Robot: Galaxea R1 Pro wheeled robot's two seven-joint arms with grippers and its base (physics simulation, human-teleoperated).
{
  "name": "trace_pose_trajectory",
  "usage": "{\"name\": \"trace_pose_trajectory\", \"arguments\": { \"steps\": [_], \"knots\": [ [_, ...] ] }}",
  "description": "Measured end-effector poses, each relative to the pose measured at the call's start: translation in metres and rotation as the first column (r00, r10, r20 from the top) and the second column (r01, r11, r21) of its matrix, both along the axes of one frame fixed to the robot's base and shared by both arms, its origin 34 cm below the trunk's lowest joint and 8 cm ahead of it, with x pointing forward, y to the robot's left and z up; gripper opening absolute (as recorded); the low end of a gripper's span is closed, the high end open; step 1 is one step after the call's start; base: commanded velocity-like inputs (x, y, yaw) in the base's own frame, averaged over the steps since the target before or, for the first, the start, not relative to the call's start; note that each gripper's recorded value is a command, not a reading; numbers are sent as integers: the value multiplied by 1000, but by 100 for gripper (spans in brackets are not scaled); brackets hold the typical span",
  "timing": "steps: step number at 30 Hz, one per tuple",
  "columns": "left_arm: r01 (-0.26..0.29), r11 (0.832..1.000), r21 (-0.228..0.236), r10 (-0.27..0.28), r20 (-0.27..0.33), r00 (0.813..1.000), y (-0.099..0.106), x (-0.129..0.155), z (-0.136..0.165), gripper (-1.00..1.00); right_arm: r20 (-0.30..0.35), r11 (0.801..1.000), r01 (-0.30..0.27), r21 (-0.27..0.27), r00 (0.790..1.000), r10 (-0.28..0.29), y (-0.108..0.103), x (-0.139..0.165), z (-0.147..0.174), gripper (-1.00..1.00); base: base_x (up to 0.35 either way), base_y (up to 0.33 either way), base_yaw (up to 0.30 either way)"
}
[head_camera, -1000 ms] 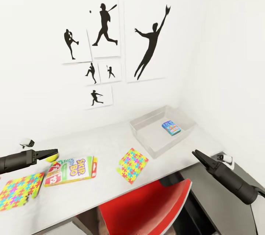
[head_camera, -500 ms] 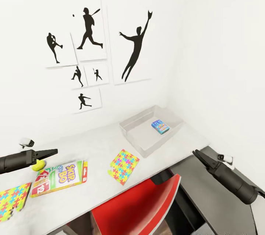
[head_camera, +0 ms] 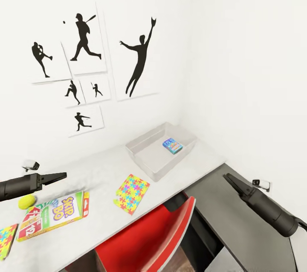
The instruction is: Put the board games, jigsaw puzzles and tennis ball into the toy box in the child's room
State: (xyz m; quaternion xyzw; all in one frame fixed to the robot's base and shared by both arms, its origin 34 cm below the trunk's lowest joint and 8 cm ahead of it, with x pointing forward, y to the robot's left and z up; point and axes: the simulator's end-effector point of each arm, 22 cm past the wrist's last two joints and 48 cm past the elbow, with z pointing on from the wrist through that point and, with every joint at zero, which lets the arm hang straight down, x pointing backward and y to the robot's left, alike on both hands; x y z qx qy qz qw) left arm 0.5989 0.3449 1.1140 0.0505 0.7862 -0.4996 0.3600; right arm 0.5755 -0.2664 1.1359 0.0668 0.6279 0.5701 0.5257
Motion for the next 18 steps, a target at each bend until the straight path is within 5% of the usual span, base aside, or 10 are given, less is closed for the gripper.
{"name": "trace_pose_trajectory", "arguments": {
  "steps": [18],
  "knots": [
    [1,1000,-1,-1,21,1000,-1,-3,10,100,21,1000,1,2,1000,-1,-1,-3,10,100,-3,0,-212]
  ]
}}
